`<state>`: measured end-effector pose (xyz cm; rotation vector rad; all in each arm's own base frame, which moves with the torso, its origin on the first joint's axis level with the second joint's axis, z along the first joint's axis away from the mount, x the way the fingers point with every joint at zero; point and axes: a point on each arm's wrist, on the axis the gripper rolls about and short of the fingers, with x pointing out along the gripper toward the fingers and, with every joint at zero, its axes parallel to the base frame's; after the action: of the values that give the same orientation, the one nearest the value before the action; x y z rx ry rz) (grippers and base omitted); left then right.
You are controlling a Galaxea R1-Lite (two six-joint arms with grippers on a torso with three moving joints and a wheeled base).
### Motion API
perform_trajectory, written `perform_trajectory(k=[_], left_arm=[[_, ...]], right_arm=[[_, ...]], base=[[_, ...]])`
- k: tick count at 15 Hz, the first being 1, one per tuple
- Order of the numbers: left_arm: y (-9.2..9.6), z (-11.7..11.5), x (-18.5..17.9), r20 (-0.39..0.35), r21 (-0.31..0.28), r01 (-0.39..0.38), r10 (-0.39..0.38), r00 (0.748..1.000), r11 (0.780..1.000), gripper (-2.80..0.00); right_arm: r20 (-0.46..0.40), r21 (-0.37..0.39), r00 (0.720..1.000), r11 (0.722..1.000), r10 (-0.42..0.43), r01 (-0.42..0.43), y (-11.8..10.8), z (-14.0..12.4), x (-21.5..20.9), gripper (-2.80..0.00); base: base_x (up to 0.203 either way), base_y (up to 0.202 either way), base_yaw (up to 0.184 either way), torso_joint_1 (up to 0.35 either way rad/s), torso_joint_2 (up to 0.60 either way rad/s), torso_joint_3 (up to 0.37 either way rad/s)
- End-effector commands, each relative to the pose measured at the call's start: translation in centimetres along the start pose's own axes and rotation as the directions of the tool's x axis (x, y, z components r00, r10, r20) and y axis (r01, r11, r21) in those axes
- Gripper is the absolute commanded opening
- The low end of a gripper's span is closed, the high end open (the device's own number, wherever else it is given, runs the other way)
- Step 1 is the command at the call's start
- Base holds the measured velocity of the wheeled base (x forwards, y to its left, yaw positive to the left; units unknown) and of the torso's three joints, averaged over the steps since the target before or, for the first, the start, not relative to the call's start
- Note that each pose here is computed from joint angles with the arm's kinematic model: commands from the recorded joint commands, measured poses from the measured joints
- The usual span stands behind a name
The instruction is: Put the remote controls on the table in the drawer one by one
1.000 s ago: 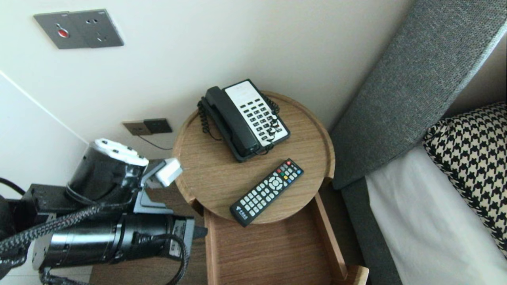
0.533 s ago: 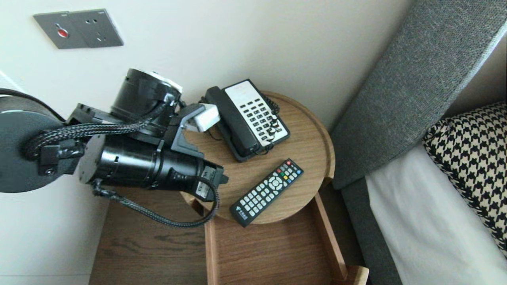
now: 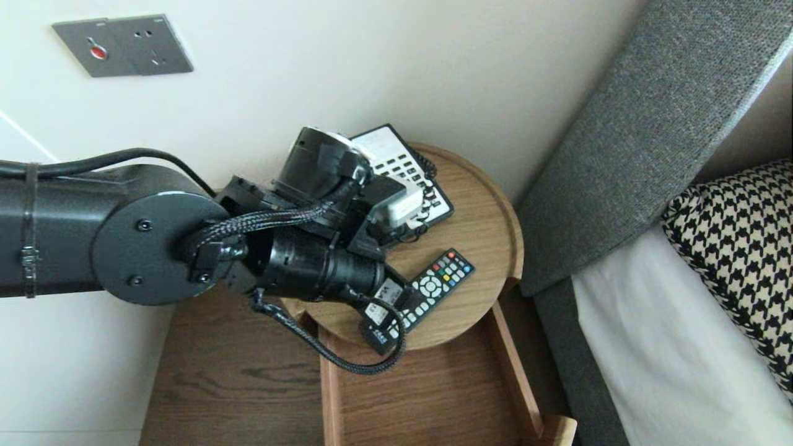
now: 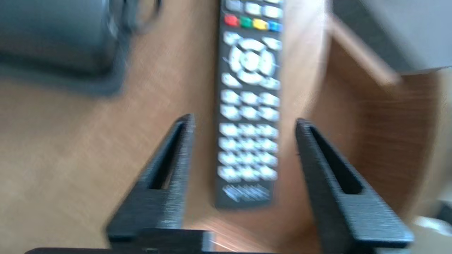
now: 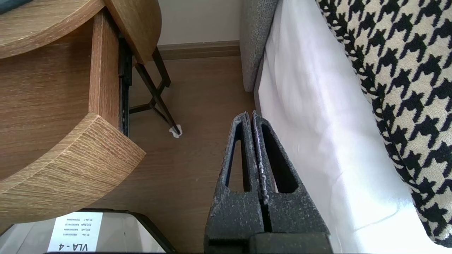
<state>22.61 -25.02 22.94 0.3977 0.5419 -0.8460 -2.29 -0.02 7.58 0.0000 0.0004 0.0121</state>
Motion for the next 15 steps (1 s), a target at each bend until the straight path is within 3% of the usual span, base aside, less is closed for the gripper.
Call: perform_trajectory(k=[1, 4, 6, 15], left_arm=[[-0.6, 0.0, 1.9, -0.013, 0.091, -0.027, 0.029, 1.0, 0.995, 0.0], [-2.1, 0.2, 2.8, -0.008, 0.152, -0.004, 0.006, 1.0, 0.988, 0.0], [-2.2, 0.1, 3.6, 0.006, 0.215, -0.042, 0.041, 0.999, 0.976, 0.0], [-2.0, -0.8, 5.9, -0.021, 0.226, -0.049, 0.055, 0.998, 0.973, 0.0]], right_arm=[[0.002, 0.0, 1.0, 1.0, 0.0, 0.0, 0.0, 0.0, 0.0, -2.8], [0.002, 0.0, 1.0, 1.0, 0.0, 0.0, 0.0, 0.0, 0.0, -2.8], [0.002, 0.0, 1.0, 1.0, 0.0, 0.0, 0.0, 0.0, 0.0, -2.8], [0.002, 0.0, 1.0, 1.0, 0.0, 0.0, 0.0, 0.0, 0.0, -2.8]], base=[[0.0, 0.0, 0.0, 0.0, 0.0, 0.0], [0.0, 0.0, 0.0, 0.0, 0.0, 0.0], [0.0, 0.0, 0.0, 0.0, 0.0, 0.0], [0.0, 0.0, 0.0, 0.0, 0.0, 0.0]])
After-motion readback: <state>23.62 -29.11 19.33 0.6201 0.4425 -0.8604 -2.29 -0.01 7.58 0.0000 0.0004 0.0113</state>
